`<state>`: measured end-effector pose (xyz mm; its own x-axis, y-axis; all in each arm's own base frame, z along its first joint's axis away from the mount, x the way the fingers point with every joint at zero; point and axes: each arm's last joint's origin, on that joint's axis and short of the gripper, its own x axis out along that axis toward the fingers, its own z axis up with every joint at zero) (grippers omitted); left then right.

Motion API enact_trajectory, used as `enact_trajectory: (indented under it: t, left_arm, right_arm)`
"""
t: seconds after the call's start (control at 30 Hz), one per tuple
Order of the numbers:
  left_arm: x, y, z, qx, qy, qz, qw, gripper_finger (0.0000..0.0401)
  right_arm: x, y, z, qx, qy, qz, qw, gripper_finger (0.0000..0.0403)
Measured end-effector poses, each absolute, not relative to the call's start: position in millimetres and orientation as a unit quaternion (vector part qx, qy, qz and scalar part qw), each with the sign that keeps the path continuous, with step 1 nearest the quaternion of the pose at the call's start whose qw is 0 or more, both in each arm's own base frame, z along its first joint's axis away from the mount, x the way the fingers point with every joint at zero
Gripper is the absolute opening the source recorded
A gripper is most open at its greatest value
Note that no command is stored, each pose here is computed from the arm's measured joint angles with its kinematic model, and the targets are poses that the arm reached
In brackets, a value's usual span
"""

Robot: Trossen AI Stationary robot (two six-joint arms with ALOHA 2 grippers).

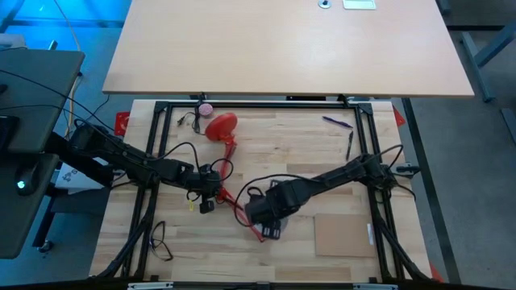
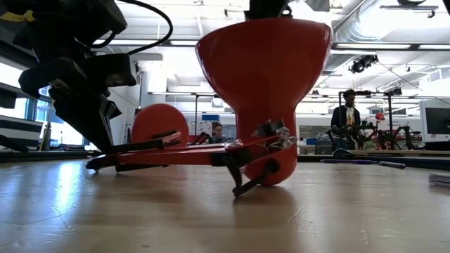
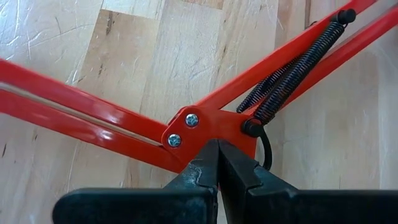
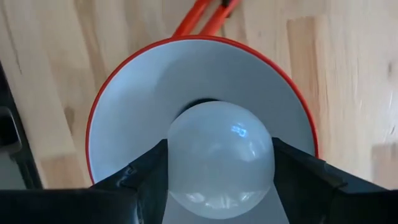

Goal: Screw lightbulb
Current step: Insert the lightbulb into the desk lamp

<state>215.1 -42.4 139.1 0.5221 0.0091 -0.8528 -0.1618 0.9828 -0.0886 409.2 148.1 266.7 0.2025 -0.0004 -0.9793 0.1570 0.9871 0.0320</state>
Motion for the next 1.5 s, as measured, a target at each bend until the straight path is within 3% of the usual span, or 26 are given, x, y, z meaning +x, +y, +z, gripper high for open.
enact_trajectory:
  t: [0.3, 0.5, 1.5]
  left_arm:
    - [215, -42, 139, -0.078, 0.486, 0.049, 0.869, 0.0]
    - [215, -42, 139, -0.078, 0.486, 0.049, 0.869, 0.0]
    - [215, -41, 139, -0.085, 0.478, 0.08, 0.871, 0.0]
  right_arm:
    - [407, 157, 267, 0.195, 0.603, -0.168, 0.755, 0.0234]
    - [410, 160, 267, 0.241, 0.594, -0.168, 0.749, 0.0236]
    - [413, 150, 267, 0.171, 0.6, -0.128, 0.771, 0.0276]
